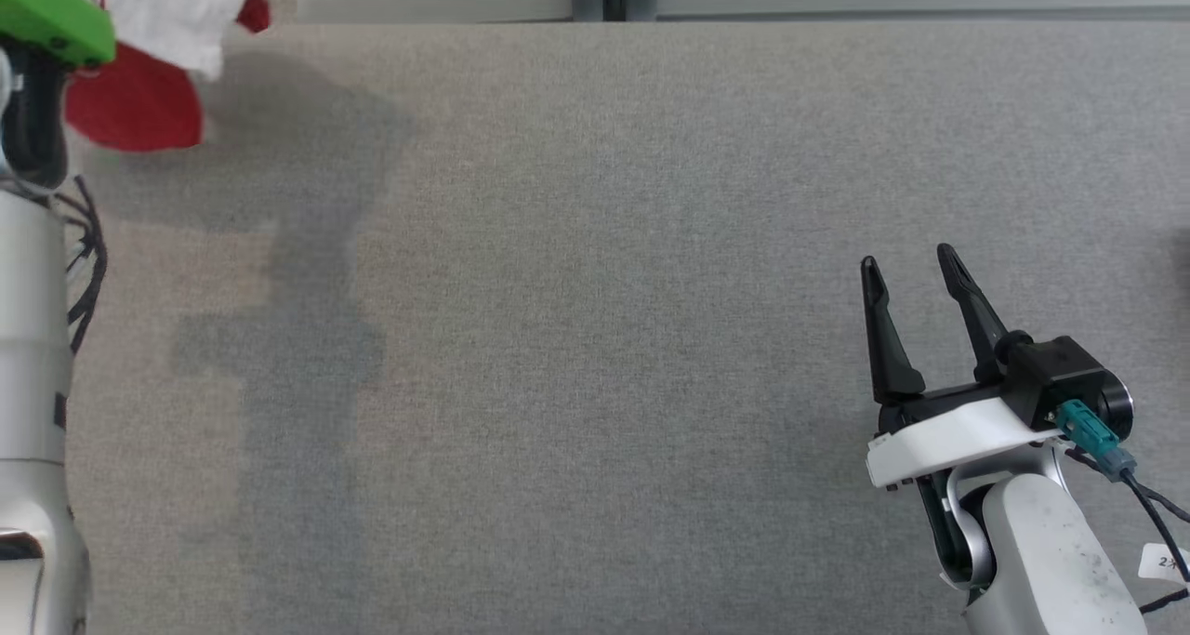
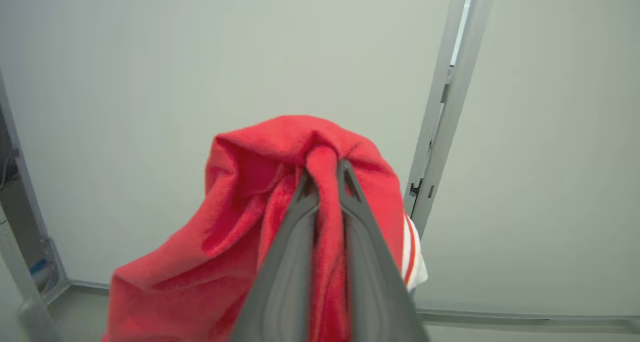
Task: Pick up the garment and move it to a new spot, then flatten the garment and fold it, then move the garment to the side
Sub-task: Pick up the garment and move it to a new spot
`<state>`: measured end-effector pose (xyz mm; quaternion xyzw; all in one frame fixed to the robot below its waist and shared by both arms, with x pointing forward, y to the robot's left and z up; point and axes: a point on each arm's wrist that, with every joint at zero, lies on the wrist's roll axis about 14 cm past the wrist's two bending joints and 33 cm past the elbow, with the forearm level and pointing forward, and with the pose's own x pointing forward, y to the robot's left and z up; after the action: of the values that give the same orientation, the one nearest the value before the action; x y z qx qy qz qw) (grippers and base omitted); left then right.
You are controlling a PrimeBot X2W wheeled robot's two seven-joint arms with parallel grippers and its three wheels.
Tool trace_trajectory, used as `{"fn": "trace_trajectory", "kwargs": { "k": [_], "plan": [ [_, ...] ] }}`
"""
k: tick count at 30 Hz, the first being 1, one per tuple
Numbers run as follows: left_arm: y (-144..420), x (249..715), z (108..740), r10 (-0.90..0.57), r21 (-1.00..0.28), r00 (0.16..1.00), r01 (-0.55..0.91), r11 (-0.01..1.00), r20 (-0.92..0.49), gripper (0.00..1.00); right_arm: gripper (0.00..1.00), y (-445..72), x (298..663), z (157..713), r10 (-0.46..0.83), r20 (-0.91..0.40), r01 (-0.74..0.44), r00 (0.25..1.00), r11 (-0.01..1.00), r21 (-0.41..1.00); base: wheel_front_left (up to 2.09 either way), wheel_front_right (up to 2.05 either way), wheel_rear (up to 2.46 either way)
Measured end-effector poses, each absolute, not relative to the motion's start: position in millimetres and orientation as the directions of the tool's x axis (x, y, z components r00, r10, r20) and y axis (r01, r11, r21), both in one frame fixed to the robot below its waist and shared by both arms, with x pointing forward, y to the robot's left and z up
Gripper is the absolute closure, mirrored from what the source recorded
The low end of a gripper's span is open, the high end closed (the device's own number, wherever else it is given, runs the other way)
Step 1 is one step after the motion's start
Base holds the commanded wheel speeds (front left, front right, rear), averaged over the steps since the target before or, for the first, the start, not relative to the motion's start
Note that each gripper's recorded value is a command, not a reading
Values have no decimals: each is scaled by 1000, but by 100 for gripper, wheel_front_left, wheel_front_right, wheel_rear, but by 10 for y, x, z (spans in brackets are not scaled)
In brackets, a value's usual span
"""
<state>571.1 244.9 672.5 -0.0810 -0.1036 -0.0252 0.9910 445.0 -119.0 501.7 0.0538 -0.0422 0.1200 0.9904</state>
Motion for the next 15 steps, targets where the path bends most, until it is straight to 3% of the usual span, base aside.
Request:
{"fn": "trace_trajectory", "kwargs": {
  "k": [6,15],
  "plan": [
    [1320,5467,7322,-313,-128,886,374,919,343,100,0,-1389,4307,5239,176,147,-190,973,978,88,0,0,0],
    [-200,4952,7138,-645,-145,693,709,690,322,100,0,-1898,4089,5371,40,174,-52,984,996,68,0,0,0]
  ]
}}
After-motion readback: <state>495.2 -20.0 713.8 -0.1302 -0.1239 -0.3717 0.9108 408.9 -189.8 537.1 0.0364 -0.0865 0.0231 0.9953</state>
